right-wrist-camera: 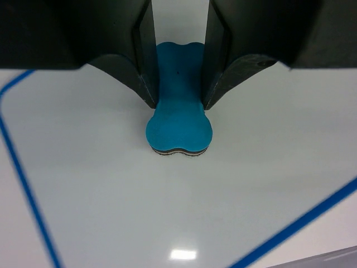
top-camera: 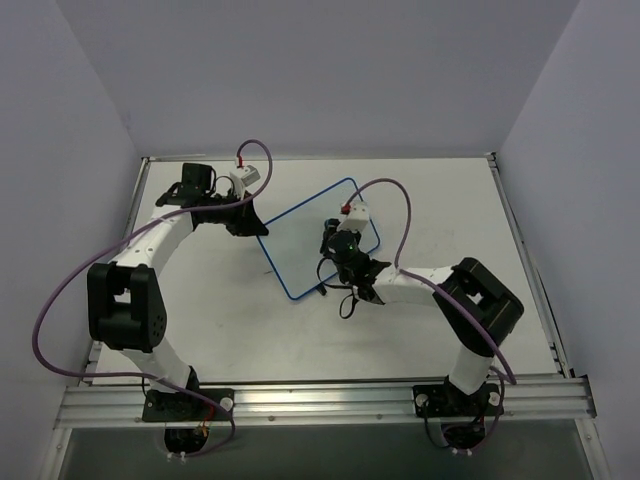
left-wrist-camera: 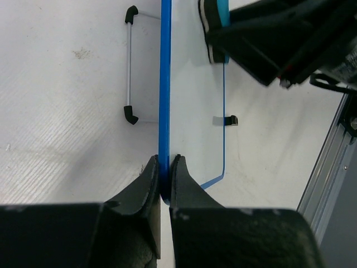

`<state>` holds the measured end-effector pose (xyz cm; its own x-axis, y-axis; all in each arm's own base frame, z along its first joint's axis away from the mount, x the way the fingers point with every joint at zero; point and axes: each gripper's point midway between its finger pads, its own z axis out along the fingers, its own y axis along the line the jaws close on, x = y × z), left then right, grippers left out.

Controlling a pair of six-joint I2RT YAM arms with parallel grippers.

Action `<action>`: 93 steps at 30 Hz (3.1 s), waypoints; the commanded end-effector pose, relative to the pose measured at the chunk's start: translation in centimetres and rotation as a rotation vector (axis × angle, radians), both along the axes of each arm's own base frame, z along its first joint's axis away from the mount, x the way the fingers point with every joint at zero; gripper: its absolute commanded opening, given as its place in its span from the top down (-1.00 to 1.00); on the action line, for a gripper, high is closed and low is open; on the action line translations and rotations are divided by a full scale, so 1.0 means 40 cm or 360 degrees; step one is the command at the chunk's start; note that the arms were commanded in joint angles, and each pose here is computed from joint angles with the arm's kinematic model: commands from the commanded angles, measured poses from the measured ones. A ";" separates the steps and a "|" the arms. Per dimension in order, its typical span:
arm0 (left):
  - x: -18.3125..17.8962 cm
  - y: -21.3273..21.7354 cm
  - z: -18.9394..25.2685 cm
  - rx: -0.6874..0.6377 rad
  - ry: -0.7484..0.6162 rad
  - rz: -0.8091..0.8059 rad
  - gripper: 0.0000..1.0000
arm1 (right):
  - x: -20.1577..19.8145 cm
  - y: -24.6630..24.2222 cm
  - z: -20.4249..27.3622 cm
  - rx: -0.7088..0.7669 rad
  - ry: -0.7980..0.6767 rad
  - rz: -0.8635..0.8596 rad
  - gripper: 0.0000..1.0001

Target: Erase the whiteboard

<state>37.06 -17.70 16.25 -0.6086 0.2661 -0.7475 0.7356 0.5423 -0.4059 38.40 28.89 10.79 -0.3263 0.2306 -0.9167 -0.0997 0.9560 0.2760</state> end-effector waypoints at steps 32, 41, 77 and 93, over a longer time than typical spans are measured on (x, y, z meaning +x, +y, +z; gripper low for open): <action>0.032 0.000 -0.036 0.0212 -0.0201 -0.0060 0.95 | -0.185 0.024 -0.153 -0.0072 0.0091 -0.0204 1.00; 0.031 -0.003 -0.035 0.0210 -0.0203 -0.0059 0.95 | -0.185 -0.053 -0.230 -0.0155 0.0215 -0.0410 1.00; 0.030 0.012 -0.012 0.0316 -0.0294 0.0001 0.10 | -0.119 -0.468 0.141 0.0095 0.0144 -0.0507 1.00; 0.037 0.044 0.096 0.0349 -0.0485 0.0188 -0.88 | -0.112 -0.512 0.098 0.0034 0.0236 -0.0556 1.00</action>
